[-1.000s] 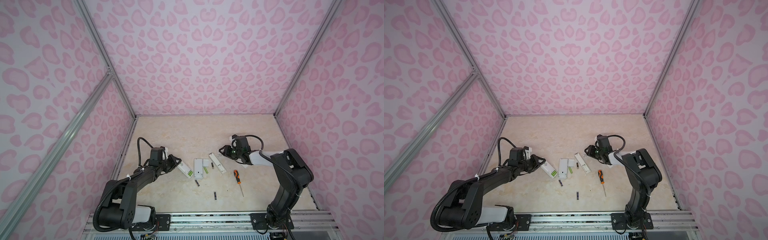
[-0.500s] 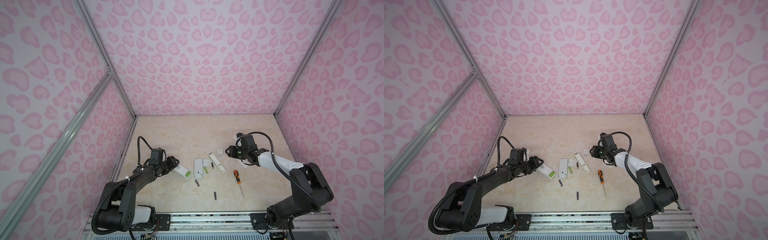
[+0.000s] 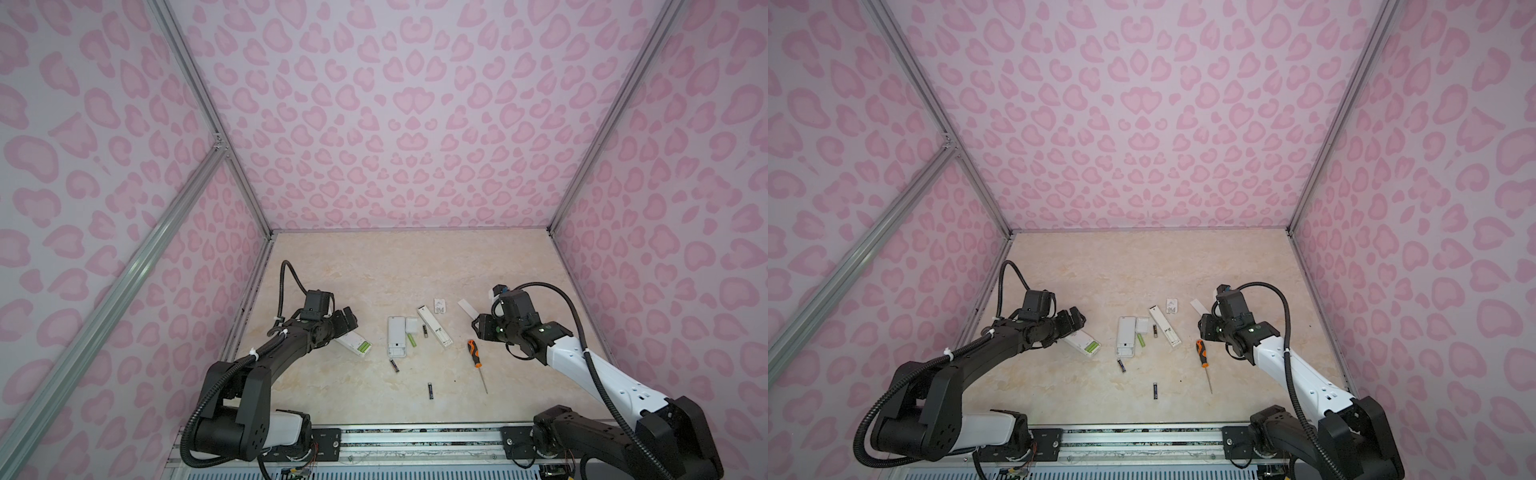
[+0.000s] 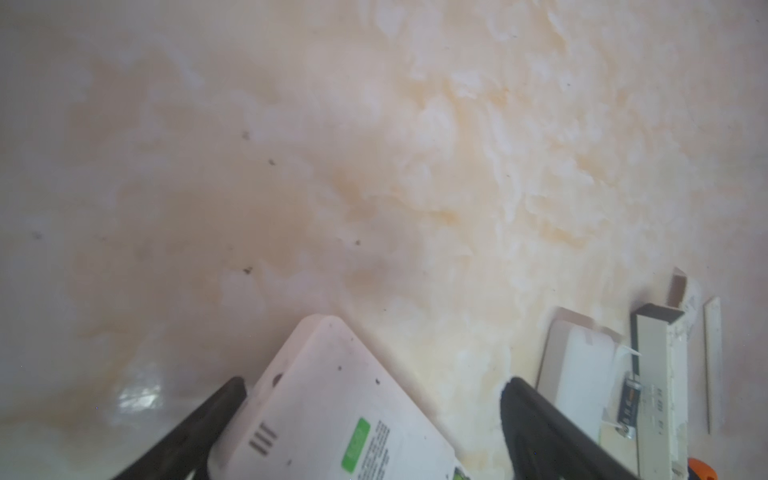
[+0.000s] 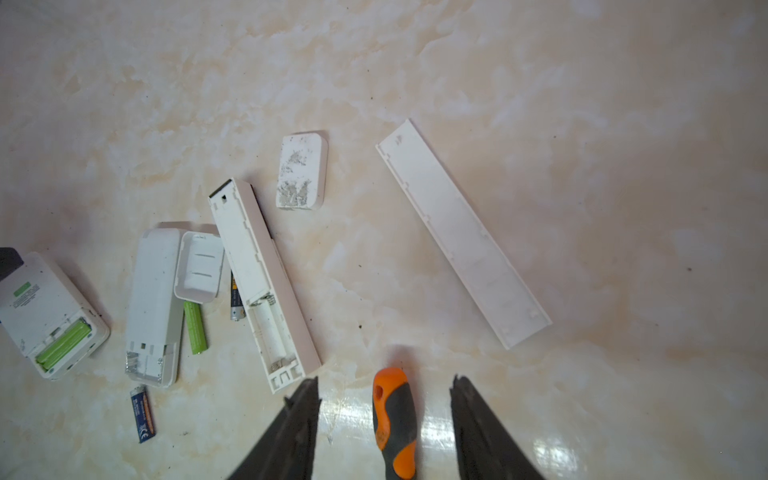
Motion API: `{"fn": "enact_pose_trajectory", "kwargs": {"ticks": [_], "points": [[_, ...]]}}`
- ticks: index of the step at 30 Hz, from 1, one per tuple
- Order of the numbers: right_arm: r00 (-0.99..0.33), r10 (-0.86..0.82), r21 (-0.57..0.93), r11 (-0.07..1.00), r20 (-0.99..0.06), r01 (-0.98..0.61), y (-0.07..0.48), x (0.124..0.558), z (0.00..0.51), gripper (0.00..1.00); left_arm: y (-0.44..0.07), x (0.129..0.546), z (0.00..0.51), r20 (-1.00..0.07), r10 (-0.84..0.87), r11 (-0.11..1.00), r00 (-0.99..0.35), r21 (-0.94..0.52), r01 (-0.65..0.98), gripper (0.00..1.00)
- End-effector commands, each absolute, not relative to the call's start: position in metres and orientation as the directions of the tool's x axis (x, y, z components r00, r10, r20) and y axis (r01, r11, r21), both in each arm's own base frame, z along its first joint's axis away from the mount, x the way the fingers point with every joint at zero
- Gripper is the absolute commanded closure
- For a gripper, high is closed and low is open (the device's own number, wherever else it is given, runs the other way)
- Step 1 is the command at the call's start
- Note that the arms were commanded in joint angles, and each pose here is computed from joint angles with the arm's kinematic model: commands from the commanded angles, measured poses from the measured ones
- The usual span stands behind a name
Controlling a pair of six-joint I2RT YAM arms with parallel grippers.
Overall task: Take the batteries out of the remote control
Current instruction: 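Lower the right gripper onto the orange-handled screwdriver and close on it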
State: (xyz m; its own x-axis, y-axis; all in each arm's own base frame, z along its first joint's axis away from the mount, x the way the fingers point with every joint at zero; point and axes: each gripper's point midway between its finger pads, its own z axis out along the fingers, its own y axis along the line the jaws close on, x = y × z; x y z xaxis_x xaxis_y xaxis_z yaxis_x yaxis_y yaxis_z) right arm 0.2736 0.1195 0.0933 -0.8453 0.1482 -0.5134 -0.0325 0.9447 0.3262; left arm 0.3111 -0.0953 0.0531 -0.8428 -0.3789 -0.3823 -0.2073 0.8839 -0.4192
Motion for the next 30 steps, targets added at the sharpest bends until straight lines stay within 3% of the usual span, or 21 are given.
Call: {"fn": "enact_pose_trajectory", "kwargs": {"ticks": [1, 7, 14, 27, 30], "points": [[-0.854, 0.160, 0.311, 0.951, -0.495, -0.002, 0.113, 0.265, 0.084, 0.48, -0.107, 0.322, 0.068, -0.460, -0.251, 0.925, -0.852, -0.373, -0.072, 0.02], [-0.865, 0.160, 0.302, 0.953, -0.475, 0.011, 0.110, 0.260, 0.082, 0.48, -0.072, 0.328, 0.067, -0.476, -0.223, 0.973, -0.851, -0.168, -0.161, 0.03], [-0.878, 0.164, 0.287, 0.957, -0.450, 0.032, 0.105, 0.250, 0.077, 0.47, -0.081, 0.330, 0.069, -0.466, -0.214, 0.971, -0.859, -0.201, -0.133, 0.03], [-0.914, 0.151, 0.298, 0.954, -0.377, 0.035, 0.115, 0.231, 0.054, 0.47, -0.092, 0.310, 0.122, -0.570, -0.157, 0.973, -0.807, -0.229, -0.028, 0.03], [-0.921, 0.090, 0.235, 0.972, -0.379, -0.002, 0.123, 0.232, 0.052, 0.47, -0.107, 0.306, 0.131, -0.589, -0.131, 0.968, -0.798, -0.248, 0.025, 0.02]]}}
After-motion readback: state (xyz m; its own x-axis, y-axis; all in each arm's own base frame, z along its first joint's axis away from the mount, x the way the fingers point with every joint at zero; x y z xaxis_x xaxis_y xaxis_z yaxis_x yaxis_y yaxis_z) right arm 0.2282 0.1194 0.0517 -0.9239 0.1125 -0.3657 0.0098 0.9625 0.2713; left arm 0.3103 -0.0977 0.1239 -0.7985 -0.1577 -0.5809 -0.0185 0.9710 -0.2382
